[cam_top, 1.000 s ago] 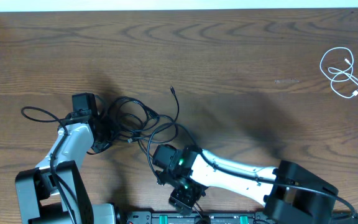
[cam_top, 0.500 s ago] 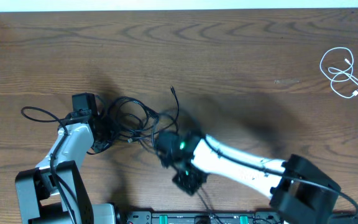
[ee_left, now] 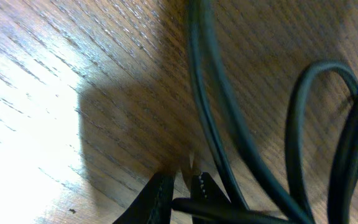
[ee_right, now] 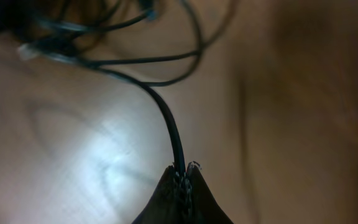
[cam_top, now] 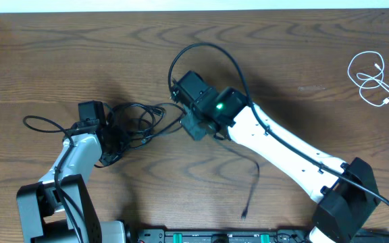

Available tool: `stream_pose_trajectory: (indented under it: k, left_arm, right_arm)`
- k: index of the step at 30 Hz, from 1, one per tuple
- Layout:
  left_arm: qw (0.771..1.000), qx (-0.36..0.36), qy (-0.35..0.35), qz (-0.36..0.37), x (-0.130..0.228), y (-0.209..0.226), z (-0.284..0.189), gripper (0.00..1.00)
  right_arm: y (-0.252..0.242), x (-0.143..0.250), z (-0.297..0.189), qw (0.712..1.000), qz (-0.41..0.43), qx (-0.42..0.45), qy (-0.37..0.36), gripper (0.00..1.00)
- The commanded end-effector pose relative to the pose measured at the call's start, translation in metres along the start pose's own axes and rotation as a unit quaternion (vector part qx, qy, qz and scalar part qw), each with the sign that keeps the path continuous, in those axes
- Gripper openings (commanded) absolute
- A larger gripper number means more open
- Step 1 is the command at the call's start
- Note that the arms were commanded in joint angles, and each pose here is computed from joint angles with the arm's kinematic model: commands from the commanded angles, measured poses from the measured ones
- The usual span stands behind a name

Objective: Untangle cables

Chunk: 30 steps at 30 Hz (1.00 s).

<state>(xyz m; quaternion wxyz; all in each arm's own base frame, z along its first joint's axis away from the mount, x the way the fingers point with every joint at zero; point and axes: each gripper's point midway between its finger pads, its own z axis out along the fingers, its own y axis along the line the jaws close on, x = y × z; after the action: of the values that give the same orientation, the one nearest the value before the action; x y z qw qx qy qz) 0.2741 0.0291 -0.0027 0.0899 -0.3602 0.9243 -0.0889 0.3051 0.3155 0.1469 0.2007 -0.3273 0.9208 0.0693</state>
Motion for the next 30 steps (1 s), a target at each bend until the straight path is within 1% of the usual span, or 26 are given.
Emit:
stream_pose_trajectory:
  k: [1, 3, 6, 13, 16, 17, 19, 21, 23, 24, 25, 26, 29, 30]
  left_arm:
    - [1.0, -0.013, 0.021, -0.001, 0.012, 0.009, 0.008, 0.17]
    - [1.0, -0.013, 0.021, -0.001, 0.012, 0.009, 0.008, 0.17]
    - [1.0, -0.013, 0.021, -0.001, 0.012, 0.009, 0.008, 0.17]
    - [1.0, -0.012, 0.019, -0.001, 0.011, 0.008, 0.008, 0.17]
    - [1.0, -0.012, 0.019, -0.001, 0.011, 0.008, 0.008, 0.17]
    - [1.0, -0.012, 0.019, -0.001, 0.011, 0.008, 0.008, 0.17]
    - [1.0, -0.012, 0.019, -0.001, 0.011, 0.008, 0.008, 0.17]
    - [1.0, -0.012, 0.019, -0.001, 0.011, 0.008, 0.008, 0.17]
    - [1.0, -0.012, 0.019, -0.001, 0.011, 0.008, 0.008, 0.17]
    - [1.0, -0.012, 0.019, -0.001, 0.011, 0.008, 0.008, 0.17]
    - [1.0, -0.012, 0.02, -0.001, 0.011, 0.008, 0.008, 0.17]
    - [1.0, -0.012, 0.02, -0.001, 0.011, 0.008, 0.008, 0.17]
    - [1.0, -0.012, 0.02, 0.0, 0.011, 0.008, 0.008, 0.17]
    - [1.0, -0.012, 0.02, -0.001, 0.011, 0.009, 0.008, 0.17]
  right_arm:
    - [-0.024, -0.028, -0.006, 0.997, 0.014, 0.046, -0.055, 0.01]
    - [-0.023, -0.034, -0.007, 0.997, 0.017, 0.039, -0.066, 0.01]
    - [-0.017, -0.032, -0.006, 0.998, 0.018, 0.023, -0.061, 0.01]
    - [-0.006, 0.0, -0.004, 1.0, 0.014, -0.012, 0.006, 0.02]
    - [-0.007, 0.015, -0.004, 0.999, 0.013, -0.008, 0.035, 0.09]
    - [-0.008, 0.018, -0.005, 0.999, 0.012, -0.008, 0.042, 0.15]
    - [-0.008, 0.022, -0.005, 0.999, 0.012, -0.007, 0.049, 0.23]
    - [-0.008, 0.024, -0.004, 0.999, 0.012, -0.007, 0.052, 0.34]
    - [-0.008, 0.024, -0.003, 0.999, 0.012, -0.007, 0.053, 0.42]
    - [-0.008, 0.025, -0.002, 0.999, 0.012, -0.007, 0.053, 0.5]
    - [-0.007, 0.024, -0.002, 0.999, 0.012, -0.01, 0.052, 0.61]
    - [-0.006, 0.024, -0.002, 0.999, 0.012, -0.012, 0.051, 0.64]
    - [-0.004, 0.021, 0.0, 0.999, 0.013, -0.019, 0.044, 0.82]
    - [-0.004, 0.021, 0.001, 0.999, 0.013, -0.019, 0.042, 0.84]
